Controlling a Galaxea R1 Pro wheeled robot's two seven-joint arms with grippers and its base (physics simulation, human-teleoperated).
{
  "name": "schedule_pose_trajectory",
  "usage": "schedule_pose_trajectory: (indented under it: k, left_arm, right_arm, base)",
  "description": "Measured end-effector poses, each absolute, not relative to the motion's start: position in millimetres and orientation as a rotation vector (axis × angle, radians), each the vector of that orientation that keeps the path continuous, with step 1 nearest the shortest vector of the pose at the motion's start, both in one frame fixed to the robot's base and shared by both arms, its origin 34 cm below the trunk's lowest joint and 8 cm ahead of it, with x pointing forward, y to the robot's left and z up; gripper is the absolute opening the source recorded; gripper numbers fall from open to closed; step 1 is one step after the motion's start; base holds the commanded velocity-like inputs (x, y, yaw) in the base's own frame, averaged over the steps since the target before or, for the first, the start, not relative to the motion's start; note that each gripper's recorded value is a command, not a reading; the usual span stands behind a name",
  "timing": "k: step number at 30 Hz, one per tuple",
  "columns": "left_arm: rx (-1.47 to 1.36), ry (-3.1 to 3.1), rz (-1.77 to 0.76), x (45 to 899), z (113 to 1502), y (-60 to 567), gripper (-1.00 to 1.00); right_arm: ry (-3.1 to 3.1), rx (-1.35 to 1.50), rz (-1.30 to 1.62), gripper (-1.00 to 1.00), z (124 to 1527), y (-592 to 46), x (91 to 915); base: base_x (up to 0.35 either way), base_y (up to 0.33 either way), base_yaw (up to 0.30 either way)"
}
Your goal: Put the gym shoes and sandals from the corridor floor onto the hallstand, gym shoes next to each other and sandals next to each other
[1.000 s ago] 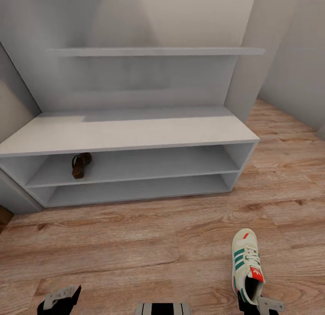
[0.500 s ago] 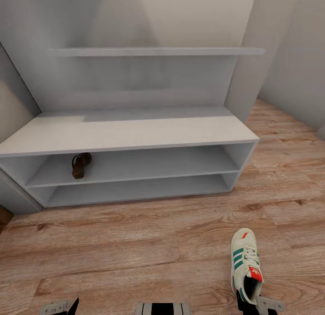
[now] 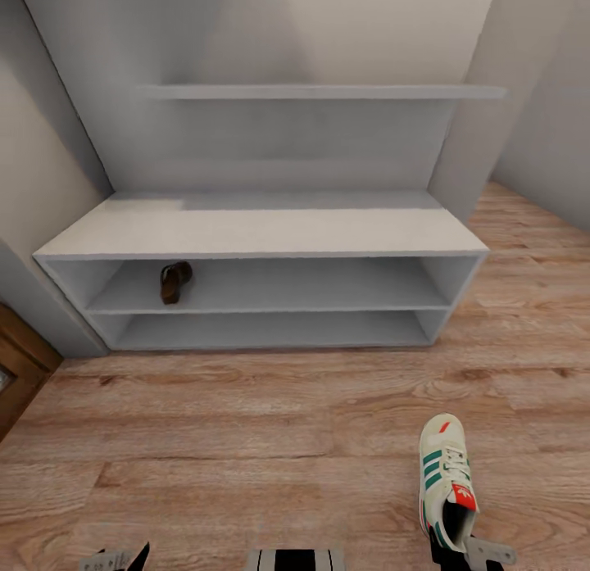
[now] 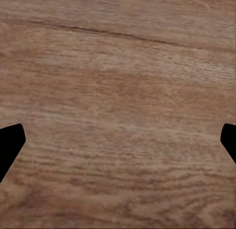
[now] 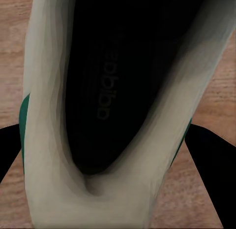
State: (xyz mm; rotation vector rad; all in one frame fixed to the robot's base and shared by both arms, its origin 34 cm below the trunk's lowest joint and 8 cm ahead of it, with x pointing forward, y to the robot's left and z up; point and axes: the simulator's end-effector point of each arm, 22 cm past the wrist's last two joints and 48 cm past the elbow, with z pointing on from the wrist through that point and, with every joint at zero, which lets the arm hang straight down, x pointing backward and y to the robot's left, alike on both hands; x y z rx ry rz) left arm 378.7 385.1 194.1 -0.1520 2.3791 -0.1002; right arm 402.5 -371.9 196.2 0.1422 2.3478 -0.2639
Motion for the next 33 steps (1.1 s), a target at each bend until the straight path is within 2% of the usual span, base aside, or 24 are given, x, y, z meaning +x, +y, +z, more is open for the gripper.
schedule_pose_trajectory:
  k: [4,14,22,33]
  left_arm:
    - [-0.152,2.378,-0.099,378.9,194.4,386.1,1.0]
    - [-0.141,2.38,-0.079,379.2,197.2,399.5,1.0]
    - [-0.142,2.376,-0.07,380.0,198.9,405.5,1.0]
    - [-0.13,2.377,-0.081,381.0,198.1,399.7,1.0]
  right_arm:
    - [2.347,0.143,-0.266,-1.0,196.4,-372.8,402.3]
    - [2.344,0.142,-0.267,-1.0,197.3,-373.5,403.1]
    - [2.345,0.143,-0.267,-1.0,197.0,-373.6,402.8]
    - [2.388,0.137,-0.256,-1.0,189.6,-366.2,397.2]
  base:
    - [-0.221,-0.028,0.126]
    - [-0.027,0.0,0.011]
    - [-0.141,0.132,0.0]
    - [-0.004,0.004,0.0]
